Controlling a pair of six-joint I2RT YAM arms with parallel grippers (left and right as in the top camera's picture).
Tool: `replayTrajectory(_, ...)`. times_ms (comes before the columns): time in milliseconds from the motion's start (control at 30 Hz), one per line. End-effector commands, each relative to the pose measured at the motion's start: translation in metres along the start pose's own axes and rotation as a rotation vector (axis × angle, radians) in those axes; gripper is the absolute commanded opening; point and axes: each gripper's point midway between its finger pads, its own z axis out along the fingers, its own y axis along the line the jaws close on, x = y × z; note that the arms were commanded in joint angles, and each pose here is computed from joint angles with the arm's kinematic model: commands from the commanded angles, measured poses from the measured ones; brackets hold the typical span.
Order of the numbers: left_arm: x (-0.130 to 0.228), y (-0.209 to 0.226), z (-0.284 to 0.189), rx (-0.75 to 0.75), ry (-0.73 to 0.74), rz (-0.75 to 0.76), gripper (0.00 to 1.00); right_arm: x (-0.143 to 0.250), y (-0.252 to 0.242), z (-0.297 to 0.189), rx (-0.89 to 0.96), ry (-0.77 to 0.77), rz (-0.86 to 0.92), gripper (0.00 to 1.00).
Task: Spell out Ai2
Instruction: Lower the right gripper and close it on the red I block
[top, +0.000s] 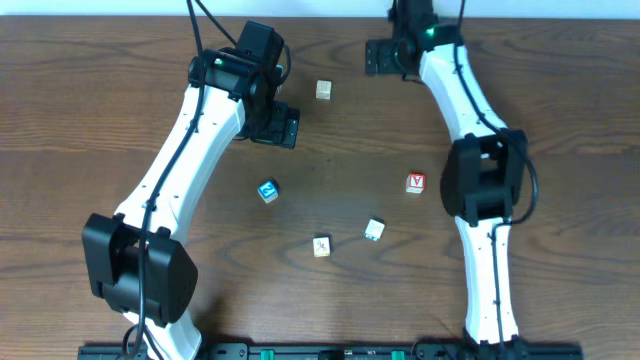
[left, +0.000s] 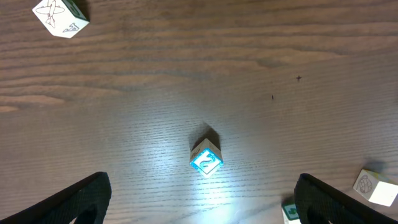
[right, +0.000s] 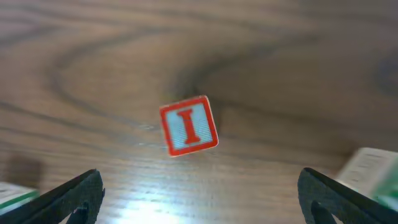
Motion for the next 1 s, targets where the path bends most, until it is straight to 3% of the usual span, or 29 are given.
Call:
replayTrajectory(0, -0.002, 0.0, 0.002, 0.004, -0.004, 0.013, 0.96, -0.013, 0.002, -0.007, -0.02, -0.039, 0.032, 0.99)
replayTrajectory(267, -0.011, -0.002, 0.002, 0.008, -0.04, 0.013, 0.95, -0.04, 0.007, -0.006, -0.042, -0.154, 0.04, 0.96)
replayTrajectory(500, -0.012, -0.001, 0.002, 0.003, -0.042, 0.013, 0.95, -0.035, 0.008, 0.011, -0.049, -0.15, 0.091, 0.99)
replayTrajectory(600, -0.013, 0.0, 0.002, -0.002, -0.047, 0.013, 0.95, -0.03, 0.01, 0.018, -0.049, -0.14, 0.091, 0.89)
replayTrajectory(967, -0.018, -0.001, 0.001, 0.001, -0.066, 0.012, 0.95, -0.005, 0.005, 0.038, -0.011, -0.065, 0.095, 0.91)
